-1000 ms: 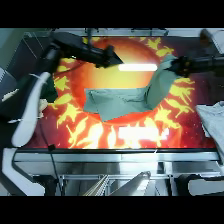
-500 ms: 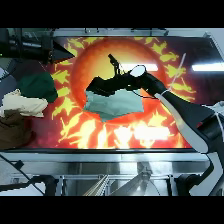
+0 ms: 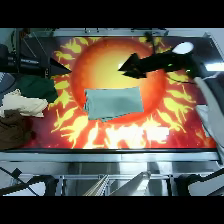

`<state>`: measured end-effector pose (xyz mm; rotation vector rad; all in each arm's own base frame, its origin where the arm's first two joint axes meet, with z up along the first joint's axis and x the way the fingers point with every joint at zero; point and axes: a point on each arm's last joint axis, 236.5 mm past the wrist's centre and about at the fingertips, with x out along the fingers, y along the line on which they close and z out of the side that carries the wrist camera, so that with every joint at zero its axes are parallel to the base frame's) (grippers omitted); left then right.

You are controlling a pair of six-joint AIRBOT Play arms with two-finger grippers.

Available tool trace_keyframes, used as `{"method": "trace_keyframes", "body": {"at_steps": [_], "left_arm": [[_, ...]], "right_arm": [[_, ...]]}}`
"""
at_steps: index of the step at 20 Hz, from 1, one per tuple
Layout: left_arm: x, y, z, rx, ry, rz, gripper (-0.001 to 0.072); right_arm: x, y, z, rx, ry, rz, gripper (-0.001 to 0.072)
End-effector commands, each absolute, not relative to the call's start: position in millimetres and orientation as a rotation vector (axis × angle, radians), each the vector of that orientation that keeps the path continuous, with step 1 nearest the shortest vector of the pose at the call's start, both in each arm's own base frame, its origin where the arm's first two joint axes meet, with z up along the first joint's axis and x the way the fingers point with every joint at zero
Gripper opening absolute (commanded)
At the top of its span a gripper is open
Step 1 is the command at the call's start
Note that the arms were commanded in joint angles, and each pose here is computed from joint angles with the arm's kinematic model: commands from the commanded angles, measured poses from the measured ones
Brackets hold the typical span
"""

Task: Fold the shirts.

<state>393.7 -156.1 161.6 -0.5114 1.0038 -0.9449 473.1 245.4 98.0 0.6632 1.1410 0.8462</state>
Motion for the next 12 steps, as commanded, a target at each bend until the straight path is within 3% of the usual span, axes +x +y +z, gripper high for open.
{"method": "trace_keyframes", "body": {"at_steps": [1,6,12], "left_arm": [[387,-157,148,-0.523,1.033,-0.954,0.0023],[385,-157,144,-0.530,1.045,-0.955,0.0023],[385,-157,145,-0.531,1.046,-0.957,0.0023]], "right_arm": [[464,120,53,0.522,1.291,0.486,0.0692],[458,105,-32,0.537,1.427,0.405,0.0693],[451,172,-89,0.697,1.537,0.559,0.0693]]}}
